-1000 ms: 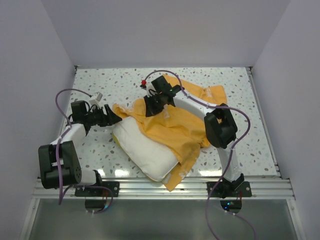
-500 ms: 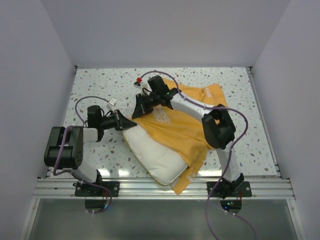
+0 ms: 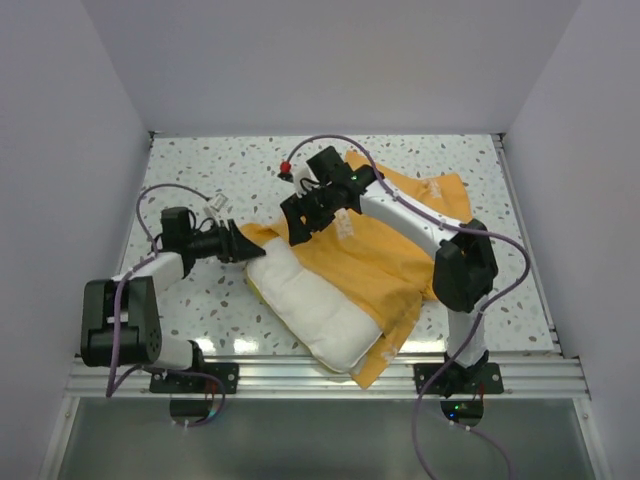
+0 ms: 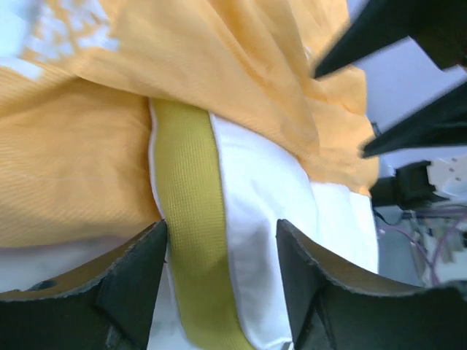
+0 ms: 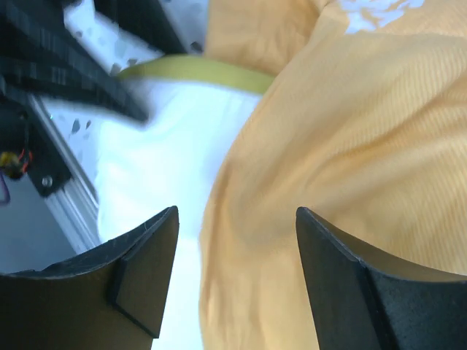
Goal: Put the pillow into the pillowcase
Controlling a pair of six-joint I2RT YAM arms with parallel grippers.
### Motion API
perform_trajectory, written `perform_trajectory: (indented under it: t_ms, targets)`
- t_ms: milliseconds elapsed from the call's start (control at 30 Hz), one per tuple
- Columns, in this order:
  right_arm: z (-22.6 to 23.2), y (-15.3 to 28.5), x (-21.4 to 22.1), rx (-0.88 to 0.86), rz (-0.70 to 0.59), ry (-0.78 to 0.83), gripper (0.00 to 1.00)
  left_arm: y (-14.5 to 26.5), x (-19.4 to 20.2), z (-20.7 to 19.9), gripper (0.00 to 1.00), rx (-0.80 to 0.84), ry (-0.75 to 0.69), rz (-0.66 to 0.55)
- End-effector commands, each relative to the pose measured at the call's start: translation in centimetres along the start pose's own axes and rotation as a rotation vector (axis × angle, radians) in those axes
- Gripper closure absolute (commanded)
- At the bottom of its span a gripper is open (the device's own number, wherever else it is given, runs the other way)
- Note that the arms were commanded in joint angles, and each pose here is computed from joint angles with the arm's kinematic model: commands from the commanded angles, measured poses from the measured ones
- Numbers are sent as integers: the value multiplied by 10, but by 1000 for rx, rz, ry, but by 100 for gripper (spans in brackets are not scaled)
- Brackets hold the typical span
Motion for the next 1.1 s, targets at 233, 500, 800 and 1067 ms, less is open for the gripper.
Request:
perform_trajectory:
  t_ms: [233,500,800,1067]
  targets:
    - [84,40,77,-104,149,360,15,29,-123,57,22,-226,-384,-52]
    - [58,0,134,107,351,391,8,-24,-135,93,17,-316,-463,47]
    - [-19,32,165,339,478,459,18,-65,-91,115,50,-235,-379,255]
    - [-97,86,133,485,388,398,19,-42,-10,70,100,-18,-310,427]
Point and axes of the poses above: each gripper's point midway between its finger pads, its own y axis back along the fingers, its own z axis along the line the jaws close on, x = y × z, the point moved 2 cm from there along y, back along the fingers, and after that the axes turned 2 degrees about -y, right-handed, at the moved point
